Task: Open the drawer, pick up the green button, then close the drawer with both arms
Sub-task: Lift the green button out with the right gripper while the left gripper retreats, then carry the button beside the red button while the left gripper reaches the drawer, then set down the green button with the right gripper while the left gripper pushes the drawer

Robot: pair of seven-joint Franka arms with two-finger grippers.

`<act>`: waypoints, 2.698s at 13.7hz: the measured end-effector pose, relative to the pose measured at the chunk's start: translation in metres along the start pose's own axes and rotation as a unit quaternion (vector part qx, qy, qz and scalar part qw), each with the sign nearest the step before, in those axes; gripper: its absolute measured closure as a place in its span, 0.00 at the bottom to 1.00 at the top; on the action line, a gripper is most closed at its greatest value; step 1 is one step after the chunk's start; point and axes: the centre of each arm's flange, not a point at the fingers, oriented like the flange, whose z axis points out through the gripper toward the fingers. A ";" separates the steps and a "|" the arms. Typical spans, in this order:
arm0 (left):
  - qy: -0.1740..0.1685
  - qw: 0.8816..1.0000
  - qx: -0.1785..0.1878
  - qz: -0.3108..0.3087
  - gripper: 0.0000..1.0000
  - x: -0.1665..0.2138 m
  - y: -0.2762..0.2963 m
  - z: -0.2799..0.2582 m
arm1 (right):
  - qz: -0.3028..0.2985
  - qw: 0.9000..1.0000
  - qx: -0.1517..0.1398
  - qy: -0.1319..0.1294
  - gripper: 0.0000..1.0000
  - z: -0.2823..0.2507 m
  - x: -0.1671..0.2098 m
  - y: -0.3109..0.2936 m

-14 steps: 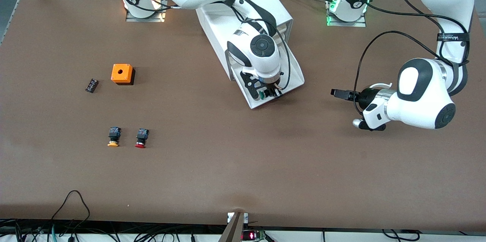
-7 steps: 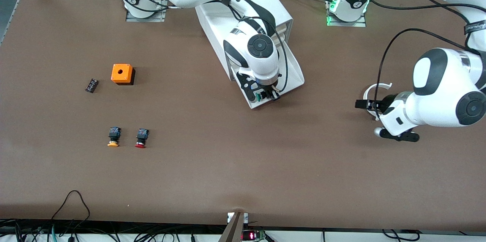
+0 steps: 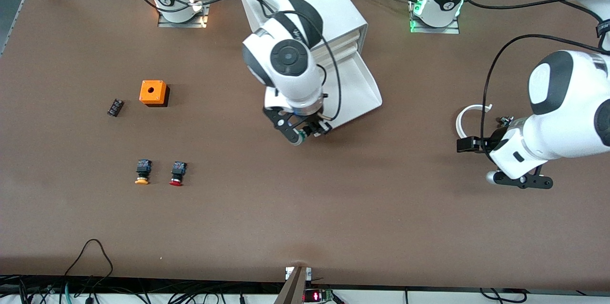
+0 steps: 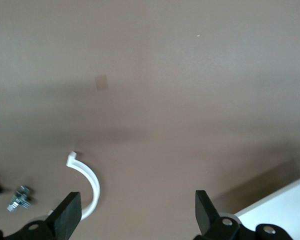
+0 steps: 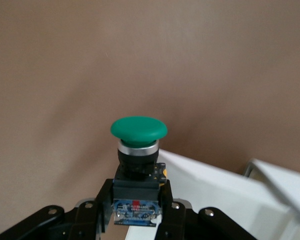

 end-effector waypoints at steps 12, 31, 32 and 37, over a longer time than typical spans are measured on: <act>0.033 0.975 0.008 -0.218 0.00 -0.045 0.193 0.192 | -0.339 0.937 -0.054 -0.065 0.59 -0.012 0.268 0.107; 0.003 0.983 0.025 -0.183 0.00 -0.158 0.284 0.257 | -0.385 0.919 -0.063 -0.060 0.59 0.170 0.295 0.169; -0.002 0.983 0.025 -0.182 0.00 -0.165 0.289 0.260 | -0.385 0.919 -0.062 -0.058 0.53 0.170 0.296 0.169; -0.027 0.983 0.027 -0.177 0.00 -0.199 0.313 0.274 | -0.372 0.927 -0.045 -0.030 0.04 0.137 0.315 0.163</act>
